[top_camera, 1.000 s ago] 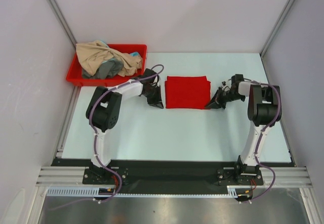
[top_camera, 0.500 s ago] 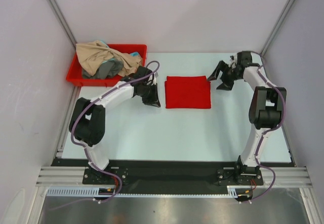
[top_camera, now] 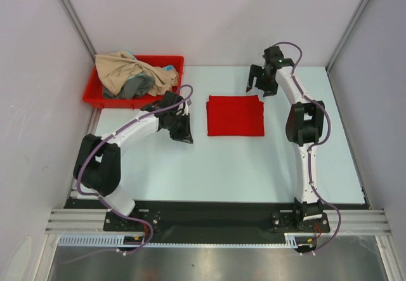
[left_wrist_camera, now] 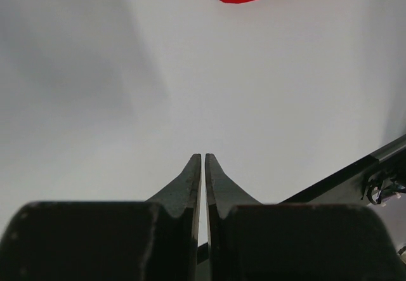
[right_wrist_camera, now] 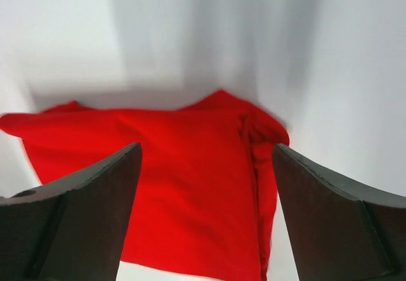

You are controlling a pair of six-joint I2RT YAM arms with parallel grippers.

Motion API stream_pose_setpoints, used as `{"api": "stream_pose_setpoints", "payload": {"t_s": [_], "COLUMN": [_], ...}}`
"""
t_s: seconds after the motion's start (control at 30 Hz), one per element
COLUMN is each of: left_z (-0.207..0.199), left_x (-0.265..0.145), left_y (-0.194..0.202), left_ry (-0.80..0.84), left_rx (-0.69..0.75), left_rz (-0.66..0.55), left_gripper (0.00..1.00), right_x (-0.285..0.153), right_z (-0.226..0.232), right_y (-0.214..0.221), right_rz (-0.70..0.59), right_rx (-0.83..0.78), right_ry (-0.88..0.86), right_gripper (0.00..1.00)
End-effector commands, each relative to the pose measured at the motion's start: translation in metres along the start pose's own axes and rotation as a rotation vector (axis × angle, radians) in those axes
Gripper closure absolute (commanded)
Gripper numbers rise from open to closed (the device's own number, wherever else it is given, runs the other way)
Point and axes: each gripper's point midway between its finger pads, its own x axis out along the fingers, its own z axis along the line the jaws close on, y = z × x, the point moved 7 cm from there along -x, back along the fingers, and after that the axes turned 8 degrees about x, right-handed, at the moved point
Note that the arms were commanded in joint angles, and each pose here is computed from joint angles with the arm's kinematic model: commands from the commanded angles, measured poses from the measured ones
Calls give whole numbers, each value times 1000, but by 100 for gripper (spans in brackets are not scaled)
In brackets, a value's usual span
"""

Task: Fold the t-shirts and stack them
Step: Fold the tshirt, then neatly place the folded tshirt to the corner

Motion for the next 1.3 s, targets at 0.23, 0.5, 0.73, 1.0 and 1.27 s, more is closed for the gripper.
{"api": "stream_pose_setpoints", "payload": {"t_s": [0.23,0.5,0.73,1.0,1.27], "left_z": [12,15,22,25,28], "left_x": [1,1,-1,0,2], "left_y": [-12,-12,-8,-6,-1], "left_ry": [-7,-6,0,17,25], "left_rx": [1,6,-17,-39,-56], "left_rz": [-2,5,4,7,18], "left_gripper": [91,91,91,91,91], "right_x": [-14,7,25,33,41], "right_z": [-1,2,4,0,1], "right_y": [23,33,40,39,43], "right_rz": [-9,39,88,98,159], "right_rx": [13,7,12,-50,-70], "right_ry": [243,201,145,76,-87], "right_gripper": [13,12,11,12,31]}}
